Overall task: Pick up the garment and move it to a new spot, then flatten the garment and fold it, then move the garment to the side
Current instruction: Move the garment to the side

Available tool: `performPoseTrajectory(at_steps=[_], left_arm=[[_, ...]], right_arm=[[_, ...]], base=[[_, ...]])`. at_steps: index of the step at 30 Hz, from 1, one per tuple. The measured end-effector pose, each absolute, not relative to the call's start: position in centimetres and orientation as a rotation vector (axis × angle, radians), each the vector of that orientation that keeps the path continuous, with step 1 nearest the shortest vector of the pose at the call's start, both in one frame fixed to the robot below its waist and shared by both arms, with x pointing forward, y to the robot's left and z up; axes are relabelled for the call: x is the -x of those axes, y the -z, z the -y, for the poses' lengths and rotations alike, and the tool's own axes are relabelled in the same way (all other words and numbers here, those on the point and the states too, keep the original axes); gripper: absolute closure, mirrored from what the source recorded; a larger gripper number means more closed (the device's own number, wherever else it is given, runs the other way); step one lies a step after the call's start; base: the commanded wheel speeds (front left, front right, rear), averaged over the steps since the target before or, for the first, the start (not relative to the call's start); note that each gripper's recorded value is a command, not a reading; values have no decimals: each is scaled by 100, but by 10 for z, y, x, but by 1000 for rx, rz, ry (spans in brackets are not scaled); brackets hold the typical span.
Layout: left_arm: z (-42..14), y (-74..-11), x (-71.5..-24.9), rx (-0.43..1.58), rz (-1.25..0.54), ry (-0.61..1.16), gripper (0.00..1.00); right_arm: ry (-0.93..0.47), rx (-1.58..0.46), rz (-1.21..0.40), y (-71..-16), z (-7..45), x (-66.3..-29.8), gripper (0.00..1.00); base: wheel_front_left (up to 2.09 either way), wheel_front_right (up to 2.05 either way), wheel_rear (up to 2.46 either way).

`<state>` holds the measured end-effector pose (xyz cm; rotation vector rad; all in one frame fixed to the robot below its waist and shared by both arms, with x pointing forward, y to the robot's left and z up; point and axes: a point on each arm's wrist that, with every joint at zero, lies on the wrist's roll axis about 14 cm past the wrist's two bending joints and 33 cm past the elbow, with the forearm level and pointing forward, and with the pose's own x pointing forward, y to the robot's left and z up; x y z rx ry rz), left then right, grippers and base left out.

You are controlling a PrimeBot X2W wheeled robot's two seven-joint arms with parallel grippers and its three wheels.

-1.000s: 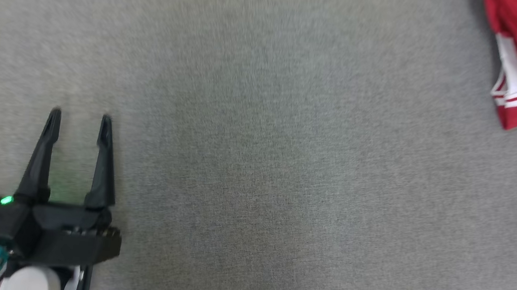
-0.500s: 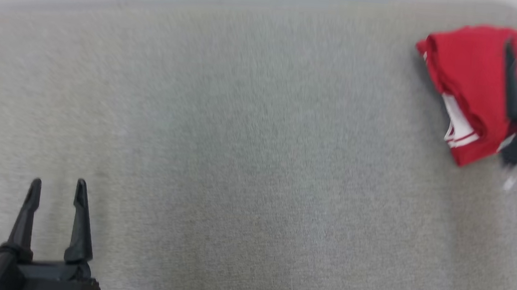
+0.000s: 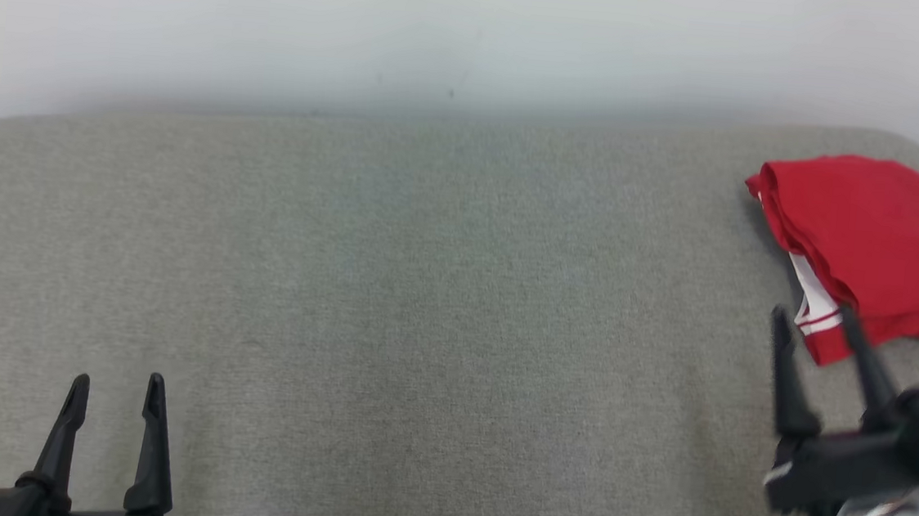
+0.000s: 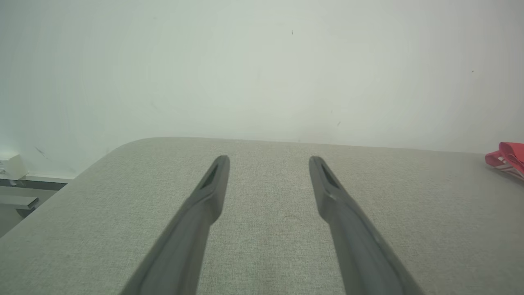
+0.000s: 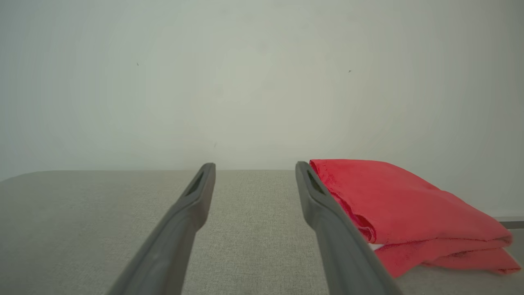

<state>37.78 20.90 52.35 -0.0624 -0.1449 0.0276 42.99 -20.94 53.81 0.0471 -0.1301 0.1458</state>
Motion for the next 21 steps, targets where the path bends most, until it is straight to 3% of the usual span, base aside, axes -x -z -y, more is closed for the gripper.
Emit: performPoseTrajectory(at_steps=[9, 21], left_arm=[[-216, -528, -356, 75, 157, -52, 0], [-211, -525, -349, 95, 149, -40, 0]], right_arm=[[-166, -127, 92, -516, 174, -385, 0], [-191, -164, 84, -511, 152, -363, 0]], base=[[0, 0, 0], [0, 0, 0]])
